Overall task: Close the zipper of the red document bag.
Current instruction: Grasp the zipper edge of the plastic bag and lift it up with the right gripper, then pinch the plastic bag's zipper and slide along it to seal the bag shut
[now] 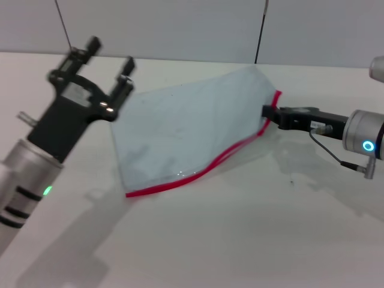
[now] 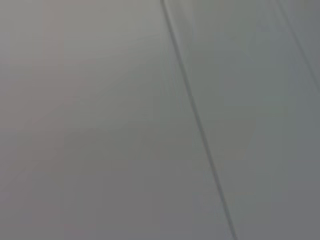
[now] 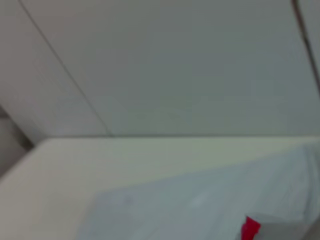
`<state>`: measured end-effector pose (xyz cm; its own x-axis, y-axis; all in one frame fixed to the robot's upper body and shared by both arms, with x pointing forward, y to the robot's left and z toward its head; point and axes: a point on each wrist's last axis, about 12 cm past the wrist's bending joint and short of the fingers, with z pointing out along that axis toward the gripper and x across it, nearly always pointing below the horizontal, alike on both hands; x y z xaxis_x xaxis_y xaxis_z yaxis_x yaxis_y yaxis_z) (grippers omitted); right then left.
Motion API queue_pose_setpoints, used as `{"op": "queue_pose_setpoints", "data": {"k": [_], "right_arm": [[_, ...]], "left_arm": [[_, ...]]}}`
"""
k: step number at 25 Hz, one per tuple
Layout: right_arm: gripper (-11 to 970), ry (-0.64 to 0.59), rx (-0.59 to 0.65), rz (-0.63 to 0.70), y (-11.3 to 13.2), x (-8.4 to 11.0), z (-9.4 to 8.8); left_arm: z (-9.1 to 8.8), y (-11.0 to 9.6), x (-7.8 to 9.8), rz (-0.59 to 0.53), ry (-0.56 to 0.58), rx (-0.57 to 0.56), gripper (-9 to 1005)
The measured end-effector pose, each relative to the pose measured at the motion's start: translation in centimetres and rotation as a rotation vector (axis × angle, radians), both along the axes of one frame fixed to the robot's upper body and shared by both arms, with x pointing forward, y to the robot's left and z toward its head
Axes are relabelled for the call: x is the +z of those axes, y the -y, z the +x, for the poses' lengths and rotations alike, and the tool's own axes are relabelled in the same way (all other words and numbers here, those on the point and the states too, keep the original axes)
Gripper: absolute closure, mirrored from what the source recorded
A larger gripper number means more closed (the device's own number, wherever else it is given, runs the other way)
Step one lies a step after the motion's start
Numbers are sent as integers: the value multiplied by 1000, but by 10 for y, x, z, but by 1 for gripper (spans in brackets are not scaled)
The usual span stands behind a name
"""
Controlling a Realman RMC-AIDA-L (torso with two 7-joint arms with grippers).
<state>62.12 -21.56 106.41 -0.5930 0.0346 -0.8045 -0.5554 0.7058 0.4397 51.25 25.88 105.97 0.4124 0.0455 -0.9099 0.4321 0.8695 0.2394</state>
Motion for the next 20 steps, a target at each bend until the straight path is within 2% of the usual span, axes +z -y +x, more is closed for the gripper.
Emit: {"op": "queue_pose_setpoints", "data": {"k": [9,20], "right_arm": [[939,69,116,134,-21,18,-4],[935,100,216,194,-48,32,-4]], "left_arm": [[17,31,-8,134,-97,-144,379],[23,60,-17,246,-162,-239,380]]}}
